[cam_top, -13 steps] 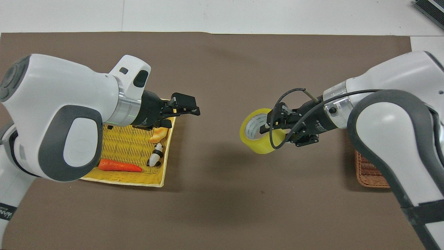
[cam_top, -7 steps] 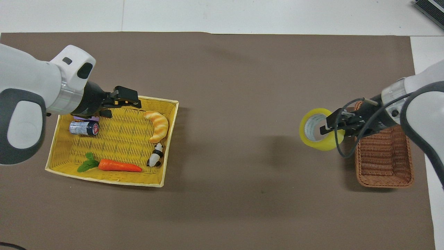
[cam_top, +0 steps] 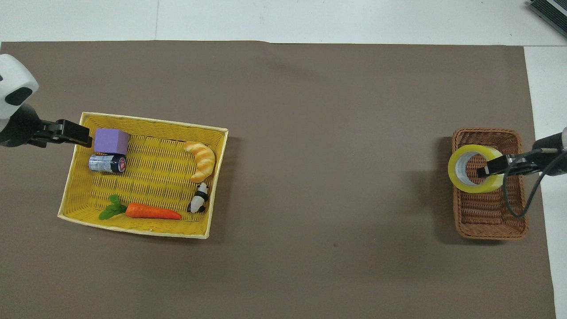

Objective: Move tape to another basket
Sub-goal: 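Carry the tape with the right gripper while the left gripper withdraws, then lower the tape into the brown basket and open the right gripper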

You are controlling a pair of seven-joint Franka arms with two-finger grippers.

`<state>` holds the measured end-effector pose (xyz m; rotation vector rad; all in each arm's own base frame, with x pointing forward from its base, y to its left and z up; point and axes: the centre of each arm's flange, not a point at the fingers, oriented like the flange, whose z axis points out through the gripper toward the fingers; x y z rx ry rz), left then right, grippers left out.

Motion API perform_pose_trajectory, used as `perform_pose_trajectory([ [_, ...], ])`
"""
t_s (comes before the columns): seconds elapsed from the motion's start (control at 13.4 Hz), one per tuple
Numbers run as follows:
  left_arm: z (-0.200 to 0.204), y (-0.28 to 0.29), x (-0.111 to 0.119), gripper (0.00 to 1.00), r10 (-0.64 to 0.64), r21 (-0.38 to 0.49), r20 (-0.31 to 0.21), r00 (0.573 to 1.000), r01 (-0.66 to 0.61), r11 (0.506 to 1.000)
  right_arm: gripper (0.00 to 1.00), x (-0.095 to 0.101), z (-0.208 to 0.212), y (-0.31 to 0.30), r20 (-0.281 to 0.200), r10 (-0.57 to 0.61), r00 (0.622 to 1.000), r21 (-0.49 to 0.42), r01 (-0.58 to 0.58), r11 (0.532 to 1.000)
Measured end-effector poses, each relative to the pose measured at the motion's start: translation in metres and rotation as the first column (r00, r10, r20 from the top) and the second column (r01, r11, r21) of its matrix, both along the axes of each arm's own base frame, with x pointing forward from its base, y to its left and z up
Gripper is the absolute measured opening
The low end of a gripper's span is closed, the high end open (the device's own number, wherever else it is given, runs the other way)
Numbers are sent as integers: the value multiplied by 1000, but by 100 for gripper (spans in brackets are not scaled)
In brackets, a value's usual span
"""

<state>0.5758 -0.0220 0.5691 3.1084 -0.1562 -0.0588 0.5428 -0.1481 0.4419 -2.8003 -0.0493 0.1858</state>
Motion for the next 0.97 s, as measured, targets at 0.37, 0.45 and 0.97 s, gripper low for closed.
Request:
perform_pose_trajectory([
  [0.37,41,1,-15,100,-81,39,-28,996,82,996,54,-23,-52,-55,17,25,1000,17,-26,1000],
  [0.45,42,0,-17,100,-84,39,-30,996,85,996,54,-24,-57,-54,15,25,1000,16,-25,1000],
  [0.97,41,0,-18,100,-83,39,-32,996,84,996,54,-37,-85,-63,10,14,1000,15,-15,1000],
])
